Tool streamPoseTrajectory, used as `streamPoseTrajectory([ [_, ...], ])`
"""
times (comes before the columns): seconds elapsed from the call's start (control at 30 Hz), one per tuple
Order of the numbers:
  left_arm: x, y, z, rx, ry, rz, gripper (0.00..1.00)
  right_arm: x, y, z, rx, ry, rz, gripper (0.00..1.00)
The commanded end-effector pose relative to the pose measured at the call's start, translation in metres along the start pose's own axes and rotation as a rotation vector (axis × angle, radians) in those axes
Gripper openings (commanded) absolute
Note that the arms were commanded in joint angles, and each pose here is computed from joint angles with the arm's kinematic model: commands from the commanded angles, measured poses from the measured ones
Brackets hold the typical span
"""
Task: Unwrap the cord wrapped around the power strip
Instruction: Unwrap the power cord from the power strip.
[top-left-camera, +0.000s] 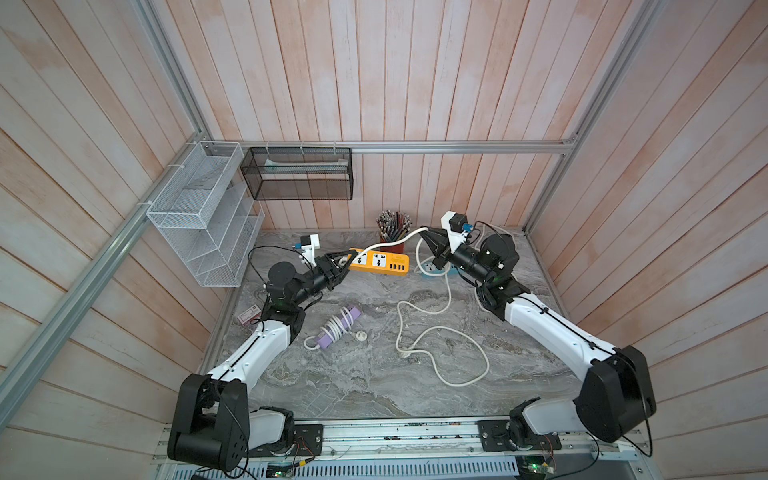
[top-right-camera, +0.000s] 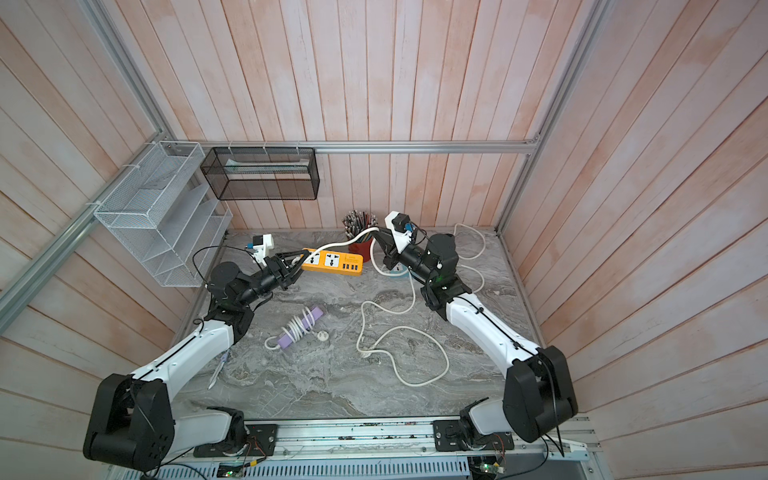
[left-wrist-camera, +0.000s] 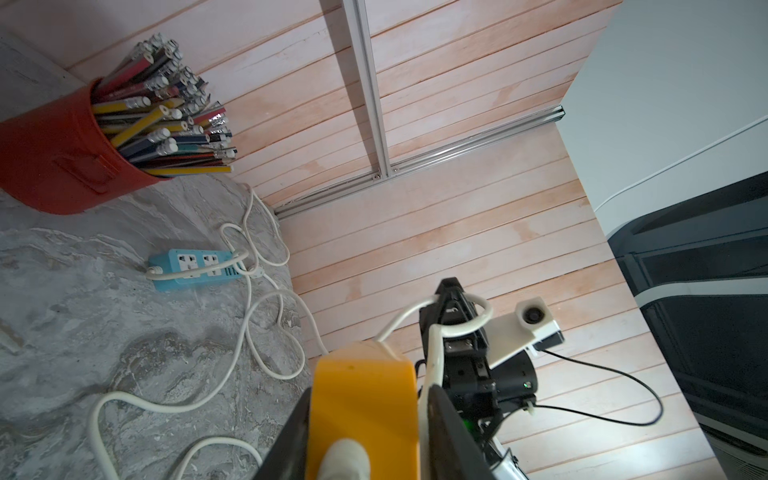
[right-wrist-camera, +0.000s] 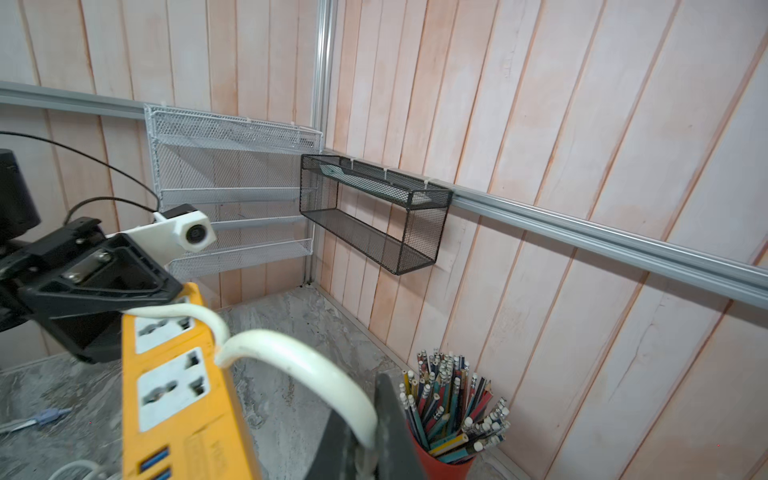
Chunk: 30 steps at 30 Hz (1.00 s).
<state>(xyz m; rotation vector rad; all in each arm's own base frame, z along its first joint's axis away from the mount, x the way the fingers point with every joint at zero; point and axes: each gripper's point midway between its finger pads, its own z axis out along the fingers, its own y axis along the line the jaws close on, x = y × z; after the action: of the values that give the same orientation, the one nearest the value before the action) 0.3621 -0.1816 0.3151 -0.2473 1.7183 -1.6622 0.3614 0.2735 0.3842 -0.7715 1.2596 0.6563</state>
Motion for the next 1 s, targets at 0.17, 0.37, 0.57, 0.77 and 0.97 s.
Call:
streamPoseTrajectory([
  [0.17,-0.048,0.016,0.0,-0.023,-0.193,0.113,0.0,0.017,0.09,-0.014,-0.238,0.163,0.09,0.0],
  [0.37,-0.072,-0.002,0.006,0.073,-0.268,0.166,0.0,0.084,0.156,-0.024,-0.388,0.321,0.255,0.0],
  [0.57,-0.083,-0.033,0.006,0.223,-0.312,0.214,0.0,0.136,0.177,-0.026,-0.444,0.419,0.398,0.07],
  [0.77,-0.078,-0.044,0.008,0.289,-0.28,0.236,0.0,0.086,0.136,-0.03,-0.31,0.293,0.371,0.75],
  [0.97,-0.073,-0.044,0.005,0.3,-0.274,0.241,0.0,0.014,0.077,-0.058,-0.156,0.139,0.366,0.95],
])
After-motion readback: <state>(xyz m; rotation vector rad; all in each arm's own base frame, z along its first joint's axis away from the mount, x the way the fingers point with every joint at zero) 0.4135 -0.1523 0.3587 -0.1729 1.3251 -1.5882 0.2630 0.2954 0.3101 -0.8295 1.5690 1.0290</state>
